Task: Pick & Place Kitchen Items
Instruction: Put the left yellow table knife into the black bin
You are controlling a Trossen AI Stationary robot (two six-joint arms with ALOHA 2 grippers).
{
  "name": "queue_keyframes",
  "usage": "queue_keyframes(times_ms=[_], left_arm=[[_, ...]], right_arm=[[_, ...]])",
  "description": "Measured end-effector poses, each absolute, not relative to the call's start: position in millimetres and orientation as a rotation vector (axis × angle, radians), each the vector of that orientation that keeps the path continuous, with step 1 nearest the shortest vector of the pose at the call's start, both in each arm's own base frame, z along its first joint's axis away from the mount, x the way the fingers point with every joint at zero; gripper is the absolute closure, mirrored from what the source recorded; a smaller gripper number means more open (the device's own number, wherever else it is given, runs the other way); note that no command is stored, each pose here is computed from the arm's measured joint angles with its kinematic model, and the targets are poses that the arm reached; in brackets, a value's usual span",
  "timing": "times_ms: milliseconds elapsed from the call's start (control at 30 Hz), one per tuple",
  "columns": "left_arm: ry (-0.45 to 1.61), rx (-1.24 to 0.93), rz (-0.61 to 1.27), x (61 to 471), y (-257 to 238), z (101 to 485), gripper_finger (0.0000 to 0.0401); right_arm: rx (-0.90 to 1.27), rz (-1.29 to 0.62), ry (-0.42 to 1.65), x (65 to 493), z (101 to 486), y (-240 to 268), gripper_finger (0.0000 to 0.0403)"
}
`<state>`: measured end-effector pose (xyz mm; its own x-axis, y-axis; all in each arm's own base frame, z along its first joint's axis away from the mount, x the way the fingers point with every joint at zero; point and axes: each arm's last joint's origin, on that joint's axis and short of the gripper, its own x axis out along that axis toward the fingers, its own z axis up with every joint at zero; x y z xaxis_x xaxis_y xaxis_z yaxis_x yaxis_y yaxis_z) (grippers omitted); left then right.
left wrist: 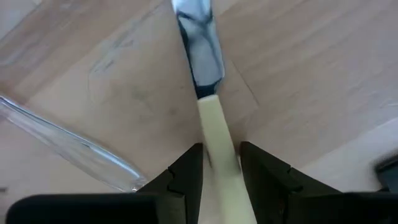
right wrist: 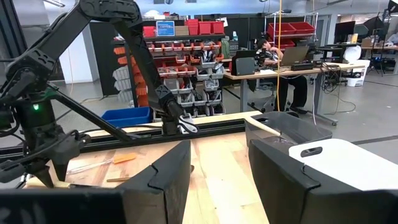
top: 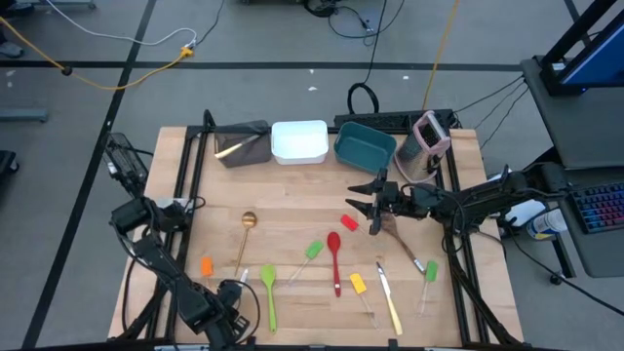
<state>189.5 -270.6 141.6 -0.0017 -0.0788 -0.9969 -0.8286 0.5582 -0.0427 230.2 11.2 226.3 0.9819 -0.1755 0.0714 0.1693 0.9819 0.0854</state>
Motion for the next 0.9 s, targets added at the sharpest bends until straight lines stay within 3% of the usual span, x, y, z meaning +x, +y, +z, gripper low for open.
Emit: queue_keyframes(times_ms=[267,500,900], left_arm=[[1.467,-0.817,0.711,189.1,-270.5,141.1,0.0294],[1.466,-0.821,0.721,188.9,-270.2,140.8,0.0367],[1.446,-0.839,0.726,191.6,-266.1,145.5,0.0369]], right_arm=[[0.077,-0.174,-0.078,230.2,226.2,11.2,0.0245],[0.076,-0.174,-0.078,230.2,226.2,11.2,0.0245],[0.076,-0.174,-0.078,230.2,226.2,11.2,0.0245]])
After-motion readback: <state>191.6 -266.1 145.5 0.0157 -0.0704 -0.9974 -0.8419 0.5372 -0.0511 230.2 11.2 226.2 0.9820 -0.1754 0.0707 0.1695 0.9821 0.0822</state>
